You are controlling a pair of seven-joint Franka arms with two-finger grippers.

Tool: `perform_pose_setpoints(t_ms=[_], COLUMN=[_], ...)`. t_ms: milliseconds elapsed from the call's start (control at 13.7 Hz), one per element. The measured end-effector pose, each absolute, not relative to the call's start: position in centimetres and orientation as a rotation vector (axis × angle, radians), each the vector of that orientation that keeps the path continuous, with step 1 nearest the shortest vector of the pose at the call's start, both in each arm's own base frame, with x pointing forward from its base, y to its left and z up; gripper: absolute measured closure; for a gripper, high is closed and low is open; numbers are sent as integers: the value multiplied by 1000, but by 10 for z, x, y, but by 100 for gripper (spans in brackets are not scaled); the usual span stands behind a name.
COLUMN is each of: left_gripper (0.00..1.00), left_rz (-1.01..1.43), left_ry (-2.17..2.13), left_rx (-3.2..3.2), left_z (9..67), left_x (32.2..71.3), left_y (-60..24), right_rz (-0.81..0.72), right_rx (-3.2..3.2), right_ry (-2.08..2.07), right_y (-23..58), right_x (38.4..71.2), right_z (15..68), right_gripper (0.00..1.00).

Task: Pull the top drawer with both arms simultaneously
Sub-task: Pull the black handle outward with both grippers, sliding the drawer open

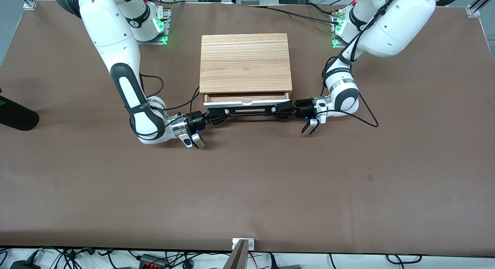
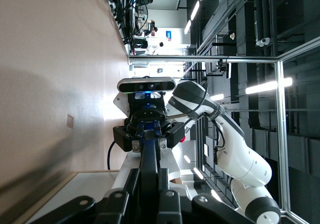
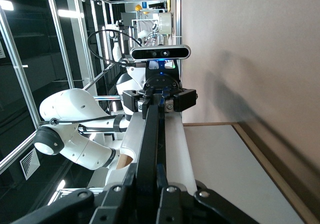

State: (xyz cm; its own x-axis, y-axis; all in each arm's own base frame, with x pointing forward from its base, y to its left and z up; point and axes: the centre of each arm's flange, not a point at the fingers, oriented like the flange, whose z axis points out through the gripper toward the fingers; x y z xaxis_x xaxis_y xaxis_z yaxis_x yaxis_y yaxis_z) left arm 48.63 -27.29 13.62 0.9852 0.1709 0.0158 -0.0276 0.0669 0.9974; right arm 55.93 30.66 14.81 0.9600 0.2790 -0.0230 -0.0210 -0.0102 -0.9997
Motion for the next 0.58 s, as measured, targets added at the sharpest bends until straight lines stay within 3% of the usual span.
perform_pose_setpoints(t_ms=[584], left_gripper=[81], left_rz=[173], left_ry=[127], left_rx=[1503], left_z=[135], left_x=[512], left_y=[-270], right_rz=[211], right_rx=[-1556], right_ry=[-222], right_y=[309], right_x=[588], right_z=[145], right_gripper=[82])
